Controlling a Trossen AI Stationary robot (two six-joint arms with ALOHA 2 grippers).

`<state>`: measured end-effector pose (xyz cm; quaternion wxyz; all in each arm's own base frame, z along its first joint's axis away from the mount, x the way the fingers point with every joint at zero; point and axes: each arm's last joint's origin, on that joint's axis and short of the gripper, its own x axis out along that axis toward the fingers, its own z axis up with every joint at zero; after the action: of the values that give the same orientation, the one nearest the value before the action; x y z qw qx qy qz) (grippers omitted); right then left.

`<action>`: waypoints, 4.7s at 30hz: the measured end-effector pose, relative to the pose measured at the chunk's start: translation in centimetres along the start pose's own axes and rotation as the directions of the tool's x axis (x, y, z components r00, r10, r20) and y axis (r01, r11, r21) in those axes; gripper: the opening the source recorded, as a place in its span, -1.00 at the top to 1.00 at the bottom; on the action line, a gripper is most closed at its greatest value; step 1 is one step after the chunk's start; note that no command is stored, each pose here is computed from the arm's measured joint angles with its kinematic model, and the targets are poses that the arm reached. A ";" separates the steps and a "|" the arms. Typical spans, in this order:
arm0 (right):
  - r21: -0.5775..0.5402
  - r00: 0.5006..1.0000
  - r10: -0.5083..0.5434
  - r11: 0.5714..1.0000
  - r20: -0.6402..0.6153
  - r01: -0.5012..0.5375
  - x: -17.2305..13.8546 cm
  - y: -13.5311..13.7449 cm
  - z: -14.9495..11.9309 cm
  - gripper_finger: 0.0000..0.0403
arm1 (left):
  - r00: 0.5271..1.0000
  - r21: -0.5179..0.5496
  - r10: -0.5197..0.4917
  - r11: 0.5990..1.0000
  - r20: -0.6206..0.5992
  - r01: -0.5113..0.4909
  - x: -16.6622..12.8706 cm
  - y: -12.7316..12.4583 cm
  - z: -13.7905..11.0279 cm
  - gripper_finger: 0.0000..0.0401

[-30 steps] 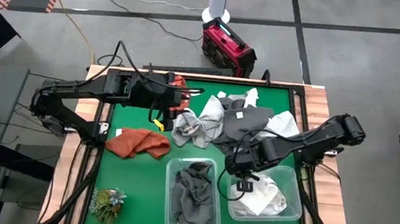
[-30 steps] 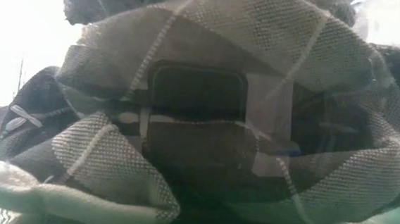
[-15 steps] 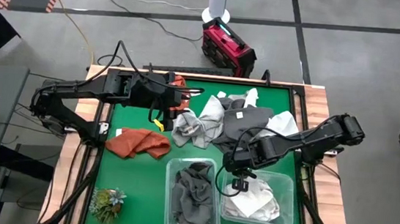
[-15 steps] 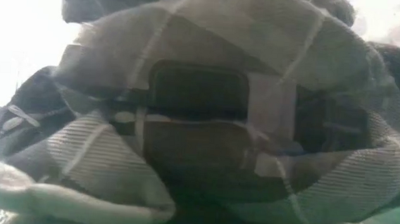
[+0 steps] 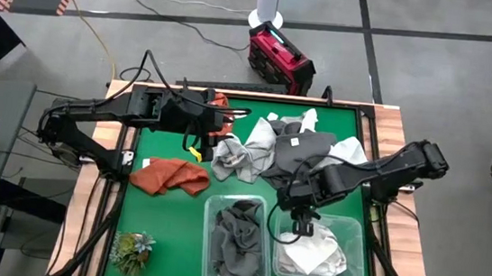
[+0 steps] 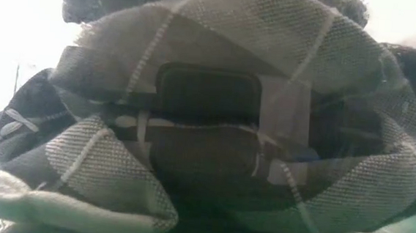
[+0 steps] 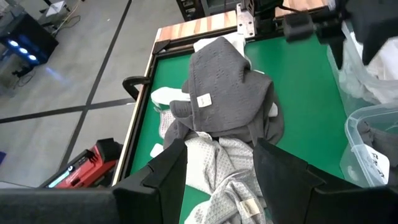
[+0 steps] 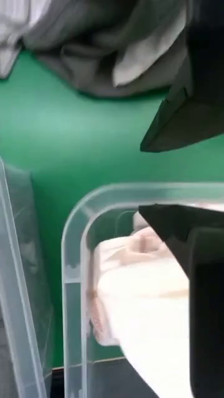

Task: Sort towels by color in basket
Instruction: Adjust the right transparent bin, then put the right white towel into the right transparent bin

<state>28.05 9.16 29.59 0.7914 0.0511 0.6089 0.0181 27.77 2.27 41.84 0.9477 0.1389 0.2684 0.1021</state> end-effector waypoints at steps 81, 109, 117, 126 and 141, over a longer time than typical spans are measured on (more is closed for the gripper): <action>0.210 0.857 -0.211 0.916 -0.470 0.341 -1.6 -17.5 -7.1 0.08 | 0.973 0.149 -0.071 0.983 -0.221 0.106 3.8 -1.7 -7.1 0.13; 0.299 0.977 -0.181 0.931 -0.115 0.208 -2.5 -11.9 -8.2 0.92 | 0.966 0.056 -0.058 0.997 0.254 0.045 5.6 -0.3 -5.1 0.13; 0.260 0.915 -0.110 0.965 0.389 0.006 -10.2 -7.3 -9.0 0.90 | 0.852 0.054 -0.048 0.998 0.521 0.023 4.6 -2.0 -2.7 0.13; -0.109 0.606 0.185 0.981 0.773 -0.160 -14.9 -3.2 -8.6 0.91 | 0.791 0.082 -0.123 0.992 0.599 0.093 3.4 -4.8 -1.5 0.13; -0.515 -0.097 0.547 0.825 0.832 0.234 -22.3 1.1 -10.0 0.89 | 0.835 0.064 -0.065 0.997 0.547 0.035 4.5 -5.8 -3.4 0.13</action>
<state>12.68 8.80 48.64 0.9435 -0.0899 -0.2133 0.2372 30.41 -1.24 35.01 0.9833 0.1797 -0.0081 0.0262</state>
